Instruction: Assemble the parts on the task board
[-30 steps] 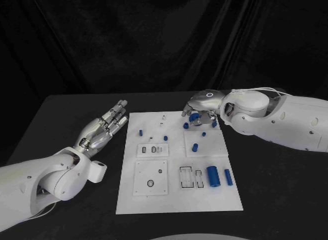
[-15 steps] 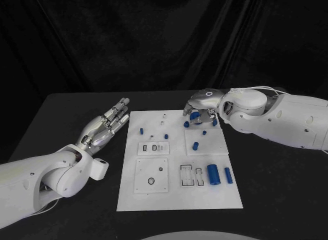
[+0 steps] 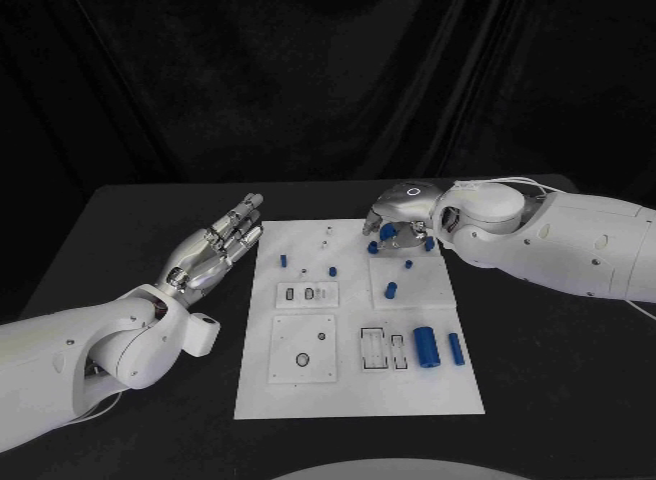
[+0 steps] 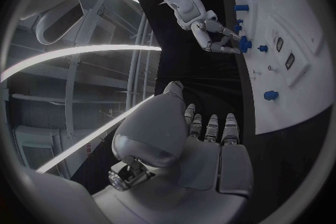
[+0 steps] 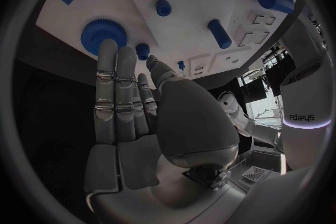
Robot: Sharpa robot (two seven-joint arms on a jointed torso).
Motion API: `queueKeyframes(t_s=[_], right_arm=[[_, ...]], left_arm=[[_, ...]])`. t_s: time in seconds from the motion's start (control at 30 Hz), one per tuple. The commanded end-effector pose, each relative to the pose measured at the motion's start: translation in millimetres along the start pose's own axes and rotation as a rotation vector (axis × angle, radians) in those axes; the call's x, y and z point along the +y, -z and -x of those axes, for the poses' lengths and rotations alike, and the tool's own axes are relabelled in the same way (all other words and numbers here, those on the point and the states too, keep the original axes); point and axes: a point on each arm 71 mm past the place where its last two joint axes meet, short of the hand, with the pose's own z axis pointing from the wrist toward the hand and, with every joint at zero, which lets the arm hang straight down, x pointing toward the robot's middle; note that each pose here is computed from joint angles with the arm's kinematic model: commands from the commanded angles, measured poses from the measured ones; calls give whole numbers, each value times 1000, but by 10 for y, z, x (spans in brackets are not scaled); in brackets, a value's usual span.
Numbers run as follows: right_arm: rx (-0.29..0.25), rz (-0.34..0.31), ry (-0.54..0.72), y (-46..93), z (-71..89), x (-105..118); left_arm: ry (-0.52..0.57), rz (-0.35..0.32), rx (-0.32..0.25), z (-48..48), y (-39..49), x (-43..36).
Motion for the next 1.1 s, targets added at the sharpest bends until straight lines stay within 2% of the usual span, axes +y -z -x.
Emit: queueKeyframes(t_s=[0.03, 0.57, 1.1], right_arm=[[-18, 11, 8, -8, -12, 4], [-7, 8, -1, -60, -143, 2], [-37, 33, -7, -105, -253, 39]], left_arm=[[11, -147, 21, -20, -8, -112], [20, -150, 33, -31, -27, -104], [26, -145, 42, -34, -42, -92]])
